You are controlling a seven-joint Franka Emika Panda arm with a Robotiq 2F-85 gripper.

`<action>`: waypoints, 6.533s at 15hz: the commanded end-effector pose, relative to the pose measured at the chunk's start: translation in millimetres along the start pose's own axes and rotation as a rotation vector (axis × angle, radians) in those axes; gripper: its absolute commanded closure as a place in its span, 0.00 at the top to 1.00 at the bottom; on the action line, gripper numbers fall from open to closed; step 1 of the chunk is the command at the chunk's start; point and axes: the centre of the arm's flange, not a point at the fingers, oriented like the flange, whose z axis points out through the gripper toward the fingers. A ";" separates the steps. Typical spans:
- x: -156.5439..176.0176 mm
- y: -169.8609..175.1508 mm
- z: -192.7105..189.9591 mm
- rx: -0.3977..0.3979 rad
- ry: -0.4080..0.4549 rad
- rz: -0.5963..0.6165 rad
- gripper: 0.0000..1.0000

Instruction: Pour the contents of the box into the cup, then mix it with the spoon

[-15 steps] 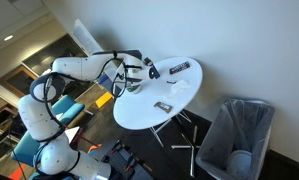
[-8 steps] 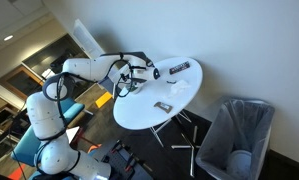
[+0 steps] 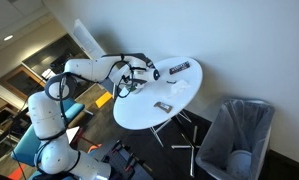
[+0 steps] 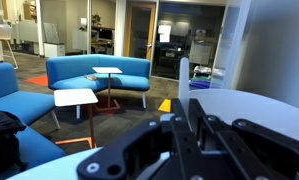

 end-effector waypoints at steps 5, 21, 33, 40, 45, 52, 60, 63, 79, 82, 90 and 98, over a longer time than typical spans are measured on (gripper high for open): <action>14.5 -0.4 19.0 -0.008 0.199 0.040 0.03; -16.2 7.8 -19.3 0.071 0.374 0.079 0.03; -2.6 8.7 17.9 -0.106 0.183 0.047 0.03; -5.8 24.1 6.7 -0.056 0.257 0.206 0.03; -11.4 18.1 -8.3 0.010 0.391 0.154 0.03; -21.7 15.0 -5.4 -0.033 0.374 -0.059 0.03; -75.3 37.6 -9.7 -0.084 0.168 -0.208 0.03; -93.4 42.6 -14.9 -0.090 0.091 -0.208 0.03; -138.0 33.9 -99.4 0.312 0.555 0.209 0.03; -125.8 28.4 -111.3 0.373 0.618 0.349 0.03; -82.7 16.8 -114.5 0.498 0.803 0.702 0.03; -53.6 14.8 -97.7 0.502 0.917 0.903 0.03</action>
